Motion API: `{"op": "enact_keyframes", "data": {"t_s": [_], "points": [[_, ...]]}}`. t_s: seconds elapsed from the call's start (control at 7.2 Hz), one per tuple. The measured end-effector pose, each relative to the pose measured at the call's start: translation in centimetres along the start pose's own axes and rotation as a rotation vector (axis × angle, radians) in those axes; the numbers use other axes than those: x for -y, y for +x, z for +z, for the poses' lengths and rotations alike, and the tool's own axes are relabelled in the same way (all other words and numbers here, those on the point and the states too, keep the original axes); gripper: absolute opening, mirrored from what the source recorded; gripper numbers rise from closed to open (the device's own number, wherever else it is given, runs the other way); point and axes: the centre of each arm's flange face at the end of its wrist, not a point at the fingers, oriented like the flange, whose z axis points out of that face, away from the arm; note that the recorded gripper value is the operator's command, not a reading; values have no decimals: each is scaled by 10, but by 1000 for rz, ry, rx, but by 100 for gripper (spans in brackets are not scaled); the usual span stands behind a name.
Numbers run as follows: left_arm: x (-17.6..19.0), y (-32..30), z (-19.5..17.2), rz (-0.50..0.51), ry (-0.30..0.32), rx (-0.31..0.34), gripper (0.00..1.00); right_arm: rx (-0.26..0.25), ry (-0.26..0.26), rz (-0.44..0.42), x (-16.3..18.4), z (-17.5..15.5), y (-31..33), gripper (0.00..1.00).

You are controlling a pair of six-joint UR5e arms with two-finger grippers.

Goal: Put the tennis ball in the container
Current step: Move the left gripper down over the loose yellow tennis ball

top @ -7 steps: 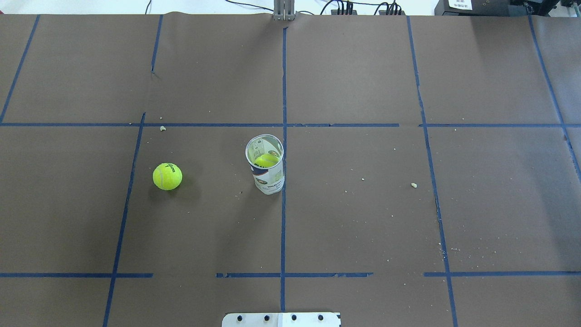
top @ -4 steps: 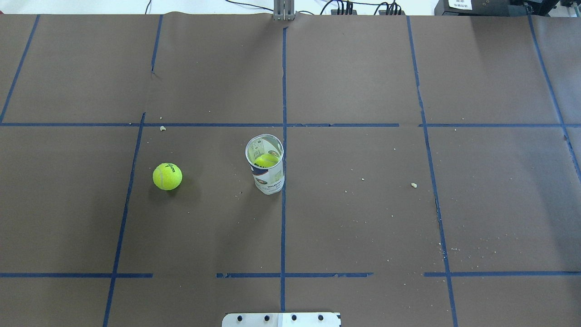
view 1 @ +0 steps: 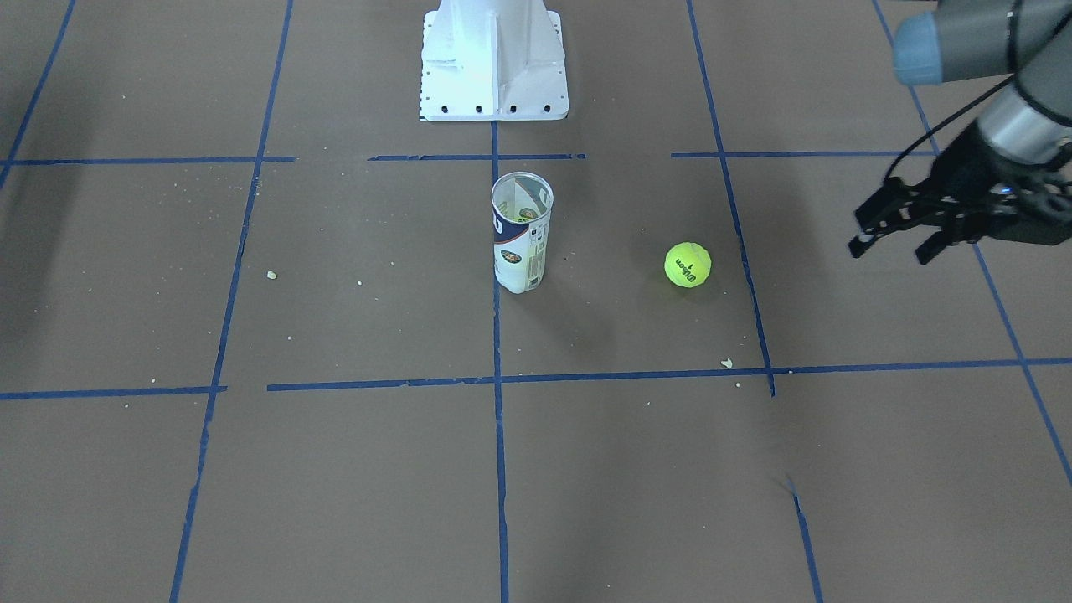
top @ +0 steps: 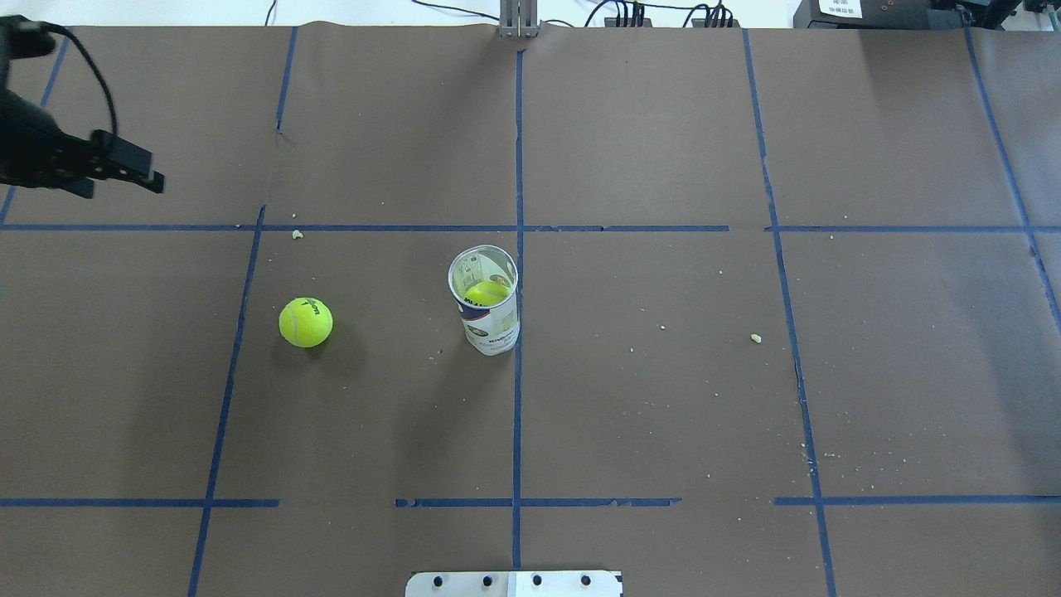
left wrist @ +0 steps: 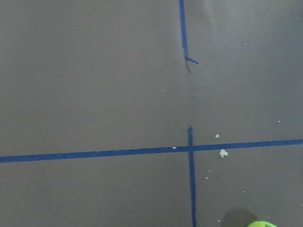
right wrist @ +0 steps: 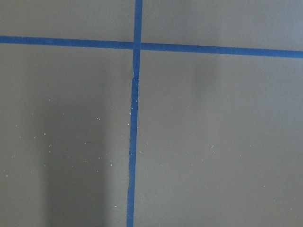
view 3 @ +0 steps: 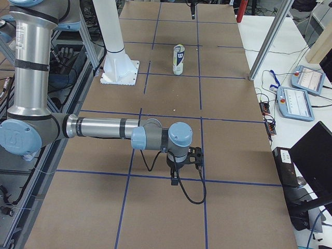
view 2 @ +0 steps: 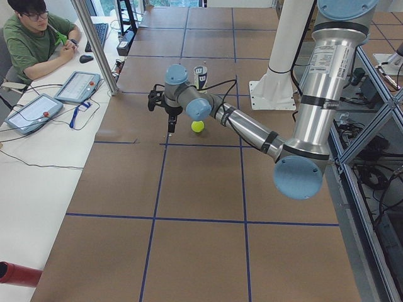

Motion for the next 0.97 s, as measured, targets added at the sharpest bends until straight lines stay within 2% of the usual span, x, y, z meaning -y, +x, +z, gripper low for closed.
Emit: {"op": "enact_keyframes", "data": {"t_s": [0.14,0.42,0.69,0.97], "points": [[-19,39,25,-28,-1,9,100,0,0,0,0,0,0,100],[-57,86,72,-42,7,78,100,0,0,0,0,0,0,100],[-77,110,98,-38,0,135,100,0,0,0,0,0,0,100],[-86,115,112,-42,-10,152,100,0,0,0,0,0,0,100]]}}
